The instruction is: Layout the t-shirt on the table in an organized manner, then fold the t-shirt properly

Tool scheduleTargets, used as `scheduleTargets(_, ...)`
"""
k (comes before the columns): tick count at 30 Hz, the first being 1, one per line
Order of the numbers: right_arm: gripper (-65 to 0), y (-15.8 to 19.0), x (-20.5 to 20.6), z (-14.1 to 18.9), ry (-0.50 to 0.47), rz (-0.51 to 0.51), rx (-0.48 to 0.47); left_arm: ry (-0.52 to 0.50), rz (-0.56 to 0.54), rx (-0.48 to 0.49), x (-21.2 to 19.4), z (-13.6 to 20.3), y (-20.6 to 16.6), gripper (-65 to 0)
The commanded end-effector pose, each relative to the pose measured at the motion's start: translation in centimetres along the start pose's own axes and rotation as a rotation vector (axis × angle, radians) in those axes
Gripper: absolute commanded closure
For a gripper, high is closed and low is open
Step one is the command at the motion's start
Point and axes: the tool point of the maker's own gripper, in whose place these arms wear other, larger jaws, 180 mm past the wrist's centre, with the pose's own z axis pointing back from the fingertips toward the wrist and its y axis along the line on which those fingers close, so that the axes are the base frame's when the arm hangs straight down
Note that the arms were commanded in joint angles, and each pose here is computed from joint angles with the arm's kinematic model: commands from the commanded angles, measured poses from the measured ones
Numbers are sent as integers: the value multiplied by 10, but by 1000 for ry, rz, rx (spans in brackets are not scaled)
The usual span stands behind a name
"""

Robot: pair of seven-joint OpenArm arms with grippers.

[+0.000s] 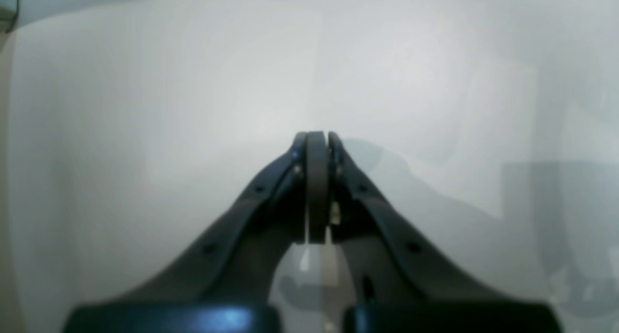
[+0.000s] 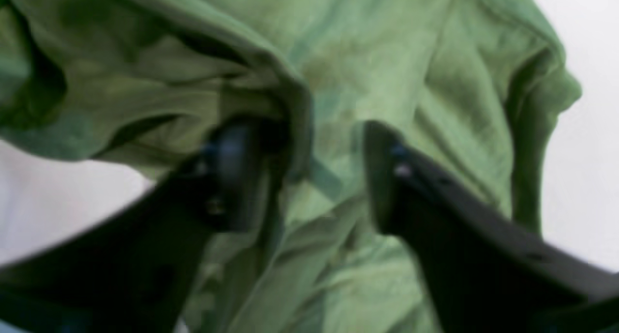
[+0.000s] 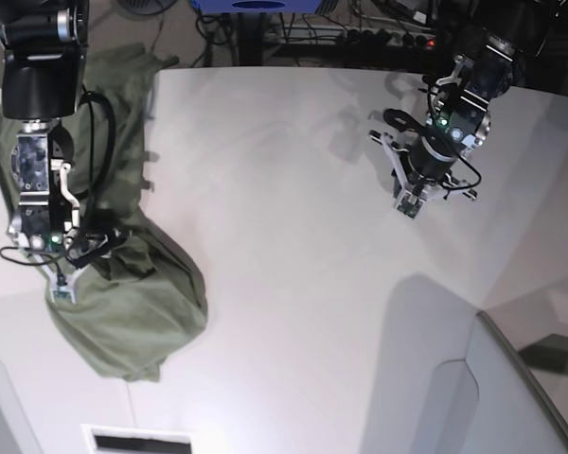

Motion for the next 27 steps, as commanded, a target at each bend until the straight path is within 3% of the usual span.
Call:
scheduleTargets(1,-368,-5,32,16,-99,-8,-8,-36,-9,21,11,1,10,0)
scheduleTargets(4,-351,0,41,47,-212,16,-1,-36,-9,21,11,1,10,0)
scheduleTargets(7,-329,34,42,74,-286,113,48,-36,-9,21,11,1,10,0)
scheduleTargets(13,-270,84,17,70,-243,261,126,-41,-7,23,14,0,11,0)
scheduleTargets(19,-272,79,10,41,-201,265,106,-37,-6,21,12,0,10,0)
scheduleTargets(27,-273,68,12,42,-203,277,81,-32,-6,18,9,1,8,0)
